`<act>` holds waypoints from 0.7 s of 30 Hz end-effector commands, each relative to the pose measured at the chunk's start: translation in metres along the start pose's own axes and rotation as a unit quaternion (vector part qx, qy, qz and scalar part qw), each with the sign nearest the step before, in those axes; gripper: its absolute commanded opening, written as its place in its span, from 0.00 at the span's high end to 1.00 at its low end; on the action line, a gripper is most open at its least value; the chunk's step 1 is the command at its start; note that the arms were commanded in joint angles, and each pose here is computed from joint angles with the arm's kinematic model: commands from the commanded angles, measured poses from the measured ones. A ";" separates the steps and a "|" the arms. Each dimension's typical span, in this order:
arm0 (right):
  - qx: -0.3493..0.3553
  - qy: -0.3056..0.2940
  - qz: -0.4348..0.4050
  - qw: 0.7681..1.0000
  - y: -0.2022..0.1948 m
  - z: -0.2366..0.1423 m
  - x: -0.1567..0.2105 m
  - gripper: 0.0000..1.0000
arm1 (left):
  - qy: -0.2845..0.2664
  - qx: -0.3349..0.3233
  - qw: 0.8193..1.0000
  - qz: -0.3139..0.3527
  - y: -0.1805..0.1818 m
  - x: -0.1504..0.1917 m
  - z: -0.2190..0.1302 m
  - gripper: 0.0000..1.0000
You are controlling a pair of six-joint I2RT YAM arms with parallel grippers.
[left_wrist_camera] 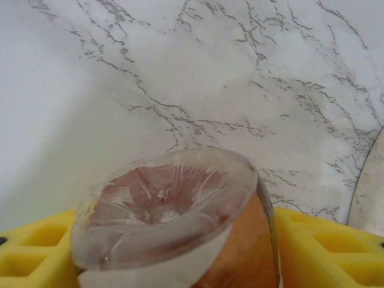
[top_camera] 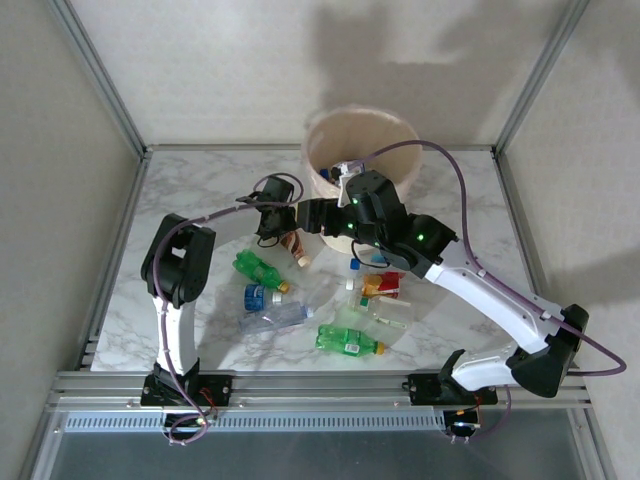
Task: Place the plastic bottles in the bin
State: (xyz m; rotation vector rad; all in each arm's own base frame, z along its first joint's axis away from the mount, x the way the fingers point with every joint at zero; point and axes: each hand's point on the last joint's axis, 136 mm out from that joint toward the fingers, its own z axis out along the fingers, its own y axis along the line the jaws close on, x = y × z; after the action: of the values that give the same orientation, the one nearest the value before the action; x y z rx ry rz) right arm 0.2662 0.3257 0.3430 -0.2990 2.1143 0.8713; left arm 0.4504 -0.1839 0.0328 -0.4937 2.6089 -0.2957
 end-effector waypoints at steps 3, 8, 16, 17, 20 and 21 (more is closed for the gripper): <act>-0.011 -0.025 0.000 1.000 0.012 -0.012 -0.016 0.32 | -0.012 -0.009 1.000 -0.015 0.003 -0.011 -0.011 0.45; -0.016 -0.031 0.002 0.999 0.014 -0.016 -0.020 0.32 | -0.036 0.021 0.999 -0.034 -0.002 -0.035 -0.047 0.46; -0.036 -0.009 -0.004 0.999 0.023 -0.010 -0.014 0.28 | -0.102 0.151 0.981 -0.065 -0.029 -0.080 -0.164 0.44; -0.040 -0.005 -0.006 0.999 0.025 -0.009 -0.013 0.27 | -0.106 0.172 0.977 -0.065 -0.034 -0.082 -0.179 0.44; -0.039 0.010 -0.010 0.999 0.026 -0.002 -0.010 0.24 | -0.108 0.233 0.965 -0.059 -0.051 -0.084 -0.218 0.43; -0.039 0.016 -0.011 0.999 0.027 0.000 -0.009 0.24 | -0.107 0.255 0.959 -0.055 -0.057 -0.084 -0.231 0.43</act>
State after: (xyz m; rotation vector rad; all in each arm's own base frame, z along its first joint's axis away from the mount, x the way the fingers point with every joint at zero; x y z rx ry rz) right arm 0.2638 0.3339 0.3581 -0.3288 2.0991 0.9187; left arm 0.4377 -0.1578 0.2595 -0.5143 2.1913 -0.7104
